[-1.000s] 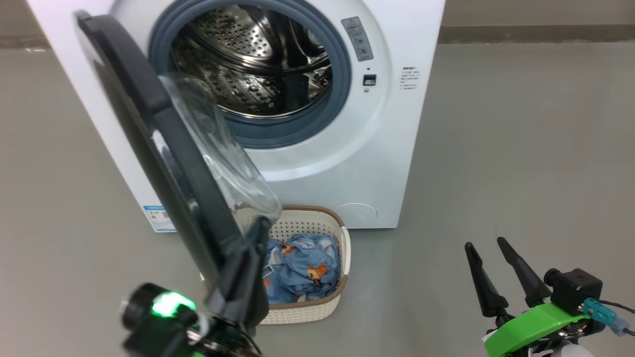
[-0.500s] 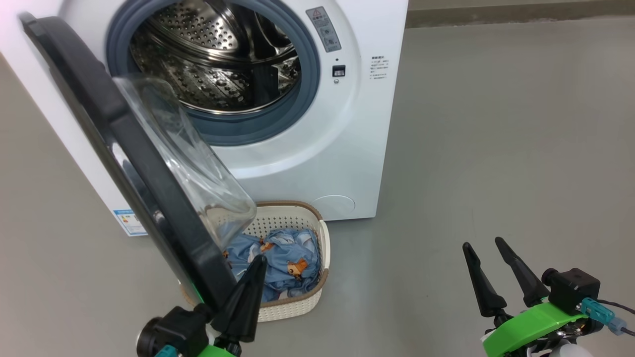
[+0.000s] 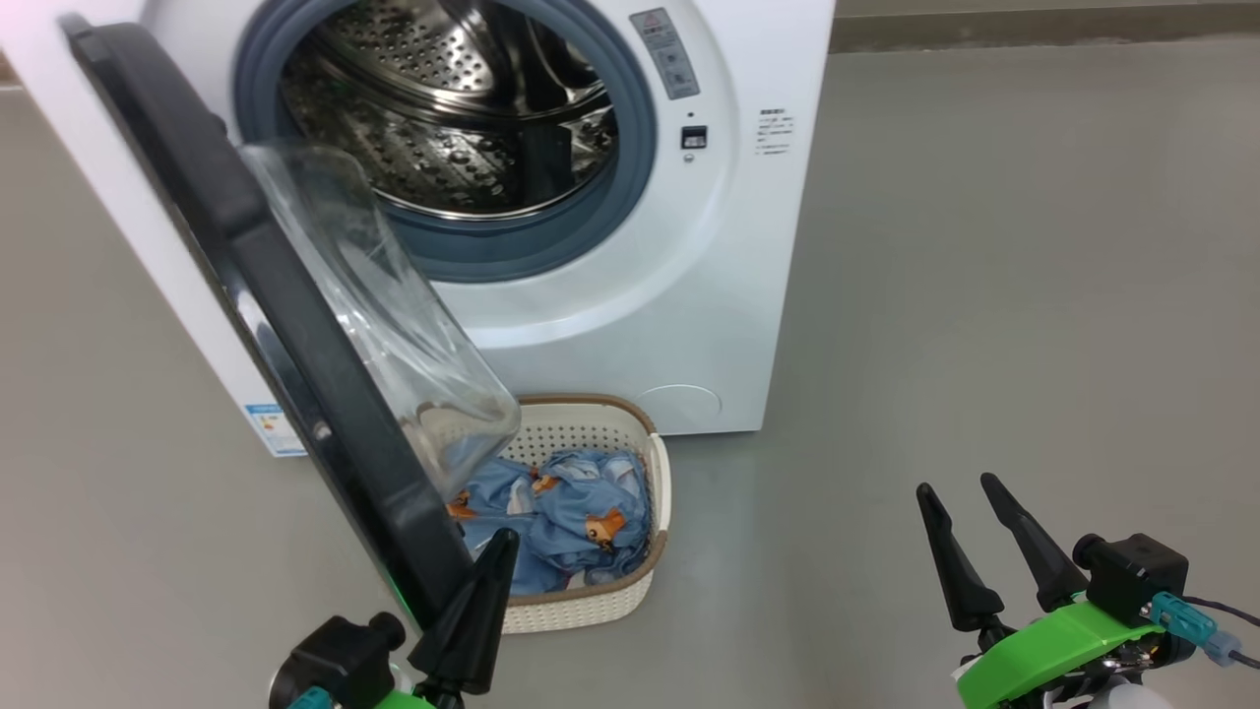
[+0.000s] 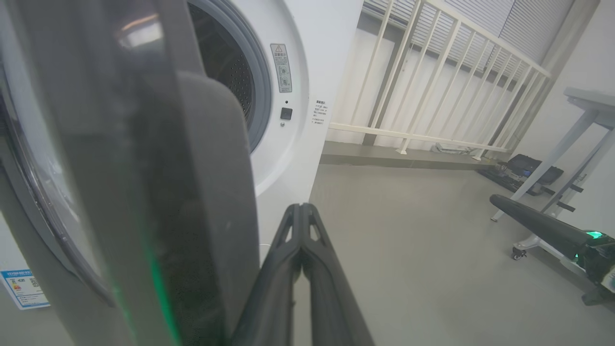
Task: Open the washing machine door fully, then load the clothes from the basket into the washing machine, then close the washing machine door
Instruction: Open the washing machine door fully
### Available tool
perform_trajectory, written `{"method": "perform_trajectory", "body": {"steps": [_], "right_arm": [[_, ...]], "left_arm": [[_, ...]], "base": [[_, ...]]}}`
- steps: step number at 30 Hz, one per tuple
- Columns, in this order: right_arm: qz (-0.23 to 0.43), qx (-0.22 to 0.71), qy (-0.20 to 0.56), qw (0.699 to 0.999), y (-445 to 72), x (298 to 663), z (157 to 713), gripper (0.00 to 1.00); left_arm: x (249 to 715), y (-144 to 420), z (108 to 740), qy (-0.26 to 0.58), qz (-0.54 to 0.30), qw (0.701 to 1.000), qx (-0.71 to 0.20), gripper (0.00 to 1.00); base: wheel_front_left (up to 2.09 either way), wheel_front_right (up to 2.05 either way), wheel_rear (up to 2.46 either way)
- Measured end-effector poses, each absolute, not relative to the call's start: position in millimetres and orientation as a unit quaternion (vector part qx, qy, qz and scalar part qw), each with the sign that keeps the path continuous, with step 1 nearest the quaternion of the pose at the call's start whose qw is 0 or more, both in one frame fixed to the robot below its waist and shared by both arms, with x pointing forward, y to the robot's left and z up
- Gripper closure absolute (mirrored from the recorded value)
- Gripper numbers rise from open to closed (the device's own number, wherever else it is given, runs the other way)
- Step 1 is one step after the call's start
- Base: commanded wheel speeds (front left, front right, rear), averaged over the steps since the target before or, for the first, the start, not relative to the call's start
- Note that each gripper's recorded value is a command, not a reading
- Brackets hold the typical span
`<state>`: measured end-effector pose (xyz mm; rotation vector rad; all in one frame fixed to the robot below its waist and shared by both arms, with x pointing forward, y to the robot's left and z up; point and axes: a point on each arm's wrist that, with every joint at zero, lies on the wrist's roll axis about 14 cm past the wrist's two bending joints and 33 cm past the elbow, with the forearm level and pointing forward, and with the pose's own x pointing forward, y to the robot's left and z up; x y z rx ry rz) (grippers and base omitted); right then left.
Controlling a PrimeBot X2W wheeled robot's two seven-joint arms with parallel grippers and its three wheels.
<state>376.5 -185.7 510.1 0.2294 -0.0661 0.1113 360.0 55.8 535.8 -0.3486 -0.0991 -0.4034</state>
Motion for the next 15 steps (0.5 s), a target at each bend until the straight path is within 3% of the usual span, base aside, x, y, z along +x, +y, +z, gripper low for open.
{"method": "perform_trajectory", "body": {"steps": [15], "right_arm": [[0.110,0.118,-0.021,0.987,-146,393,506,0.00]], "left_arm": [[349,122,526,-0.050,-0.098,0.981,-0.160,1.00]], "base": [[0.00,0.00,0.00]]}}
